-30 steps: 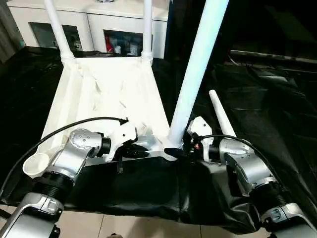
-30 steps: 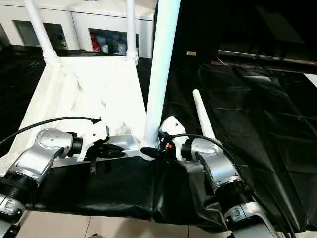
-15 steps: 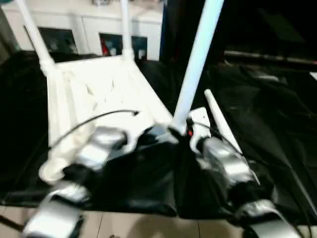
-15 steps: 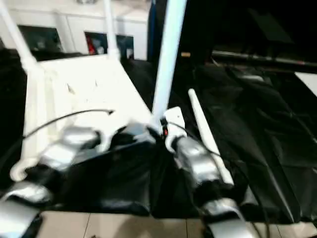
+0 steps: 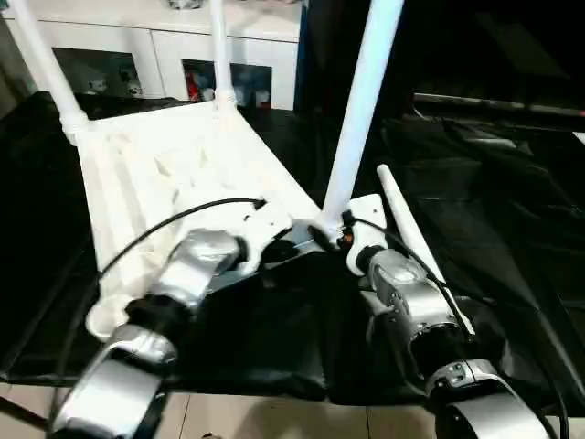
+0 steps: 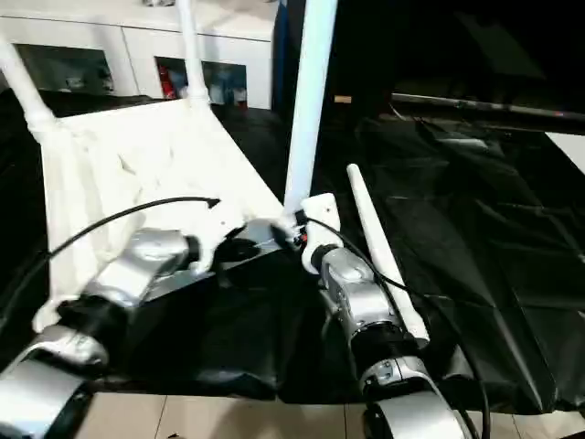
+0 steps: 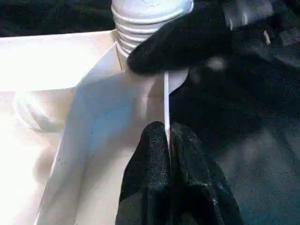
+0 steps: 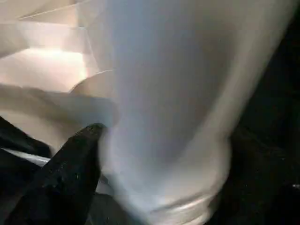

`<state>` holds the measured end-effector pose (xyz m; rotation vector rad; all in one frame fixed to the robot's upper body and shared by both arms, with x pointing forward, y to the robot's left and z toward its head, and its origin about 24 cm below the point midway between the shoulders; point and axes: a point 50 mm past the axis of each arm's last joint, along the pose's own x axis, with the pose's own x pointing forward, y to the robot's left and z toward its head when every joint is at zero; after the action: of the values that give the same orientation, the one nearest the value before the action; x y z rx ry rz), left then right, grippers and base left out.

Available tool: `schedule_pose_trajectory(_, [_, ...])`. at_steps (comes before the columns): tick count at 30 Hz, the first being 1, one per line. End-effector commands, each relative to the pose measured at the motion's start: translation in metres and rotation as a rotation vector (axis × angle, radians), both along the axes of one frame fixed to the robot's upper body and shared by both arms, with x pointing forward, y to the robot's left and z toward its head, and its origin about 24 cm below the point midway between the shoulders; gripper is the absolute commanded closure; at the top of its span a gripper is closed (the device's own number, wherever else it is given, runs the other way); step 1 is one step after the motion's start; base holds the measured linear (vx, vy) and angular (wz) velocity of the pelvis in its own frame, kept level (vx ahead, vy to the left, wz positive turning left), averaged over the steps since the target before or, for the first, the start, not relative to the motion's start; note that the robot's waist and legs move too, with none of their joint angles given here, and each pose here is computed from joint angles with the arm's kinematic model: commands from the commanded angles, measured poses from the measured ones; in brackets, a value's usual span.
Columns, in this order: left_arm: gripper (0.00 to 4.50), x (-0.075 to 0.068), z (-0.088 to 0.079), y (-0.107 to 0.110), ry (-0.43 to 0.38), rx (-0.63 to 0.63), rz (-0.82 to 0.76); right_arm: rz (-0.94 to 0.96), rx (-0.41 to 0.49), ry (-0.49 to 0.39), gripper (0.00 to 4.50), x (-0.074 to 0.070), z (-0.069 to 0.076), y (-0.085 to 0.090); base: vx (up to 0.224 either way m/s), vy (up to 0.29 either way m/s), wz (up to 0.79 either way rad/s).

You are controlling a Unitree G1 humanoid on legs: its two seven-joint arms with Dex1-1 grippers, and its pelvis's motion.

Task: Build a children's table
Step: Rotate leg to tighten

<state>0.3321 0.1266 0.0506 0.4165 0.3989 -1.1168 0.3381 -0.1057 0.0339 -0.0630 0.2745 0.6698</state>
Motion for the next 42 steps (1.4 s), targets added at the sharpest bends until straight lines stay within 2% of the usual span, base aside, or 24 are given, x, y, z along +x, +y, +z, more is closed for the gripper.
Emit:
schedule_pose_trajectory(1, [4.50, -0.013, -0.009, 0.002, 0.070, -0.057, -0.081, 0.112, 0.001, -0.014, 0.52, -0.004, 0.008, -0.005, 0.000, 0.000, 0.00])
schedule_pose_trajectory(5, [4.50, -0.023, -0.007, 0.014, 0.108, -0.044, -0.165, 0.303, -0.056, -0.023, 0.52, -0.016, 0.014, -0.019, 0.000, 0.000, 0.00])
schedule_pose_trajectory(11, [4.50, -0.029, -0.002, 0.026, 0.138, -0.051, -0.215, 0.471, -0.100, -0.002, 0.52, -0.028, 0.016, -0.023, 0.000, 0.000, 0.00])
schedule_pose_trajectory(15, [4.50, -0.029, -0.001, 0.028, 0.135, -0.051, -0.207, 0.475, -0.106, -0.003, 0.52, -0.028, 0.015, -0.021, 0.000, 0.000, 0.00])
schedule_pose_trajectory(16, [4.50, -0.029, -0.001, 0.028, 0.134, -0.051, -0.206, 0.474, -0.103, -0.003, 0.77, -0.027, 0.015, -0.020, 0.000, 0.000, 0.00])
schedule_pose_trajectory(19, [4.50, -0.029, -0.001, 0.028, 0.135, -0.054, -0.203, 0.472, -0.084, -0.003, 0.90, -0.027, 0.016, -0.017, 0.000, 0.000, 0.00])
schedule_pose_trajectory(22, [4.50, -0.030, -0.001, 0.027, 0.137, -0.057, -0.204, 0.484, -0.074, 0.004, 1.29, -0.028, 0.017, -0.016, 0.000, 0.000, 0.00])
schedule_pose_trajectory(25, [4.50, -0.030, -0.001, 0.027, 0.139, -0.059, -0.205, 0.491, -0.073, 0.008, 1.36, -0.029, 0.016, -0.015, 0.000, 0.000, 0.00])
schedule_pose_trajectory(26, [4.50, -0.030, -0.001, 0.027, 0.139, -0.059, -0.205, 0.491, -0.073, 0.008, 1.58, -0.029, 0.016, -0.015, 0.000, 0.000, 0.00])
schedule_pose_trajectory(32, [4.50, -0.031, -0.002, 0.027, 0.147, -0.056, -0.206, 0.481, -0.076, 0.015, 1.76, -0.031, 0.013, -0.016, 0.000, 0.000, 0.00])
schedule_pose_trajectory(35, [4.50, -0.031, -0.002, 0.028, 0.146, -0.058, -0.198, 0.446, -0.077, 0.024, 1.76, -0.030, 0.009, -0.017, 0.000, 0.000, 0.00])
schedule_pose_trajectory(37, [4.50, -0.024, -0.005, 0.024, 0.121, -0.051, -0.119, 0.280, -0.077, 0.036, 1.76, -0.023, 0.000, -0.018, 0.000, 0.000, 0.00])
schedule_pose_trajectory(38, [4.50, -0.024, -0.005, 0.024, 0.121, -0.051, -0.119, 0.280, -0.077, 0.036, 1.76, -0.023, 0.000, -0.018, 0.000, 0.000, 0.00])
schedule_pose_trajectory(42, [4.50, -0.002, -0.011, 0.004, 0.050, -0.021, 0.122, -0.081, -0.056, 0.097, 1.76, -0.012, -0.019, -0.004, 0.000, 0.000, 0.00])
